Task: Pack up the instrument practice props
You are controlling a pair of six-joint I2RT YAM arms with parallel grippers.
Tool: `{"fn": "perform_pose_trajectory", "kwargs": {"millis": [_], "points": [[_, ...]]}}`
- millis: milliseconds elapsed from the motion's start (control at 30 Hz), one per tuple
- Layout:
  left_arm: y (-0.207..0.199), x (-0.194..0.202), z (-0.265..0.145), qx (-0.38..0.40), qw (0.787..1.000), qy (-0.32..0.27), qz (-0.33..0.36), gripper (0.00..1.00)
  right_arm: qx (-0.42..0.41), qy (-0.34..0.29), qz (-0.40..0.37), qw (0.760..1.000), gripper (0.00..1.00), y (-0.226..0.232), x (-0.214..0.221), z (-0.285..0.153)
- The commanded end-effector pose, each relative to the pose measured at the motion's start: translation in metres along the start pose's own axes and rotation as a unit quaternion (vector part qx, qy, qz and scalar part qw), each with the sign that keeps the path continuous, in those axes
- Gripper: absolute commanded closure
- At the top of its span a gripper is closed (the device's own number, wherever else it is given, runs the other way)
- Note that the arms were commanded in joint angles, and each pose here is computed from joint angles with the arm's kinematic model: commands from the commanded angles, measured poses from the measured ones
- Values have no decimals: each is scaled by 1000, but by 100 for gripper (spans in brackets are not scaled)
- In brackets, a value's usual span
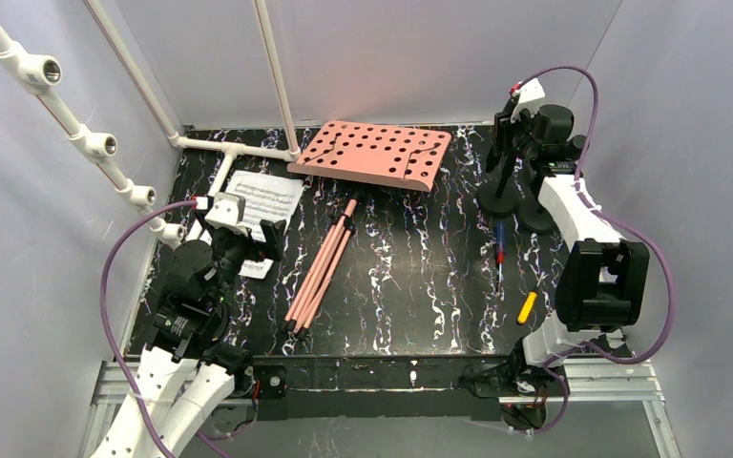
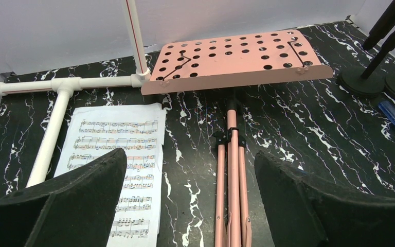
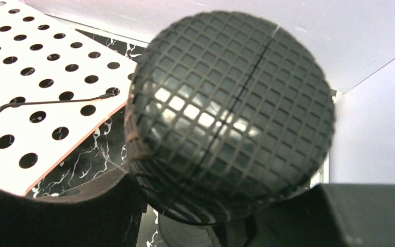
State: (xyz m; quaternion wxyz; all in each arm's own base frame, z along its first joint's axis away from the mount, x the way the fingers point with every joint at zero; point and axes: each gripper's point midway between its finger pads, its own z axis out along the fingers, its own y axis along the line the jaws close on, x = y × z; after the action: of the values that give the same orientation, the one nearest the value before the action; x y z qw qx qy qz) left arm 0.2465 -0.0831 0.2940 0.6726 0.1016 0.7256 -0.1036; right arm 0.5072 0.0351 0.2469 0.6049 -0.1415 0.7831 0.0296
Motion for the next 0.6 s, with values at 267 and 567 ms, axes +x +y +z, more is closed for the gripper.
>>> {"fn": "perform_pose_trajectory", "kwargs": {"millis": [267,567], "points": [[-3,-1,1,8,1000,-4,7,8,-9,-83,-45,996,72,1,-72,-40],[-2,3,4,7,1000,4,8,8,4,-53,-4,999,63,1,-34,-27]]}}
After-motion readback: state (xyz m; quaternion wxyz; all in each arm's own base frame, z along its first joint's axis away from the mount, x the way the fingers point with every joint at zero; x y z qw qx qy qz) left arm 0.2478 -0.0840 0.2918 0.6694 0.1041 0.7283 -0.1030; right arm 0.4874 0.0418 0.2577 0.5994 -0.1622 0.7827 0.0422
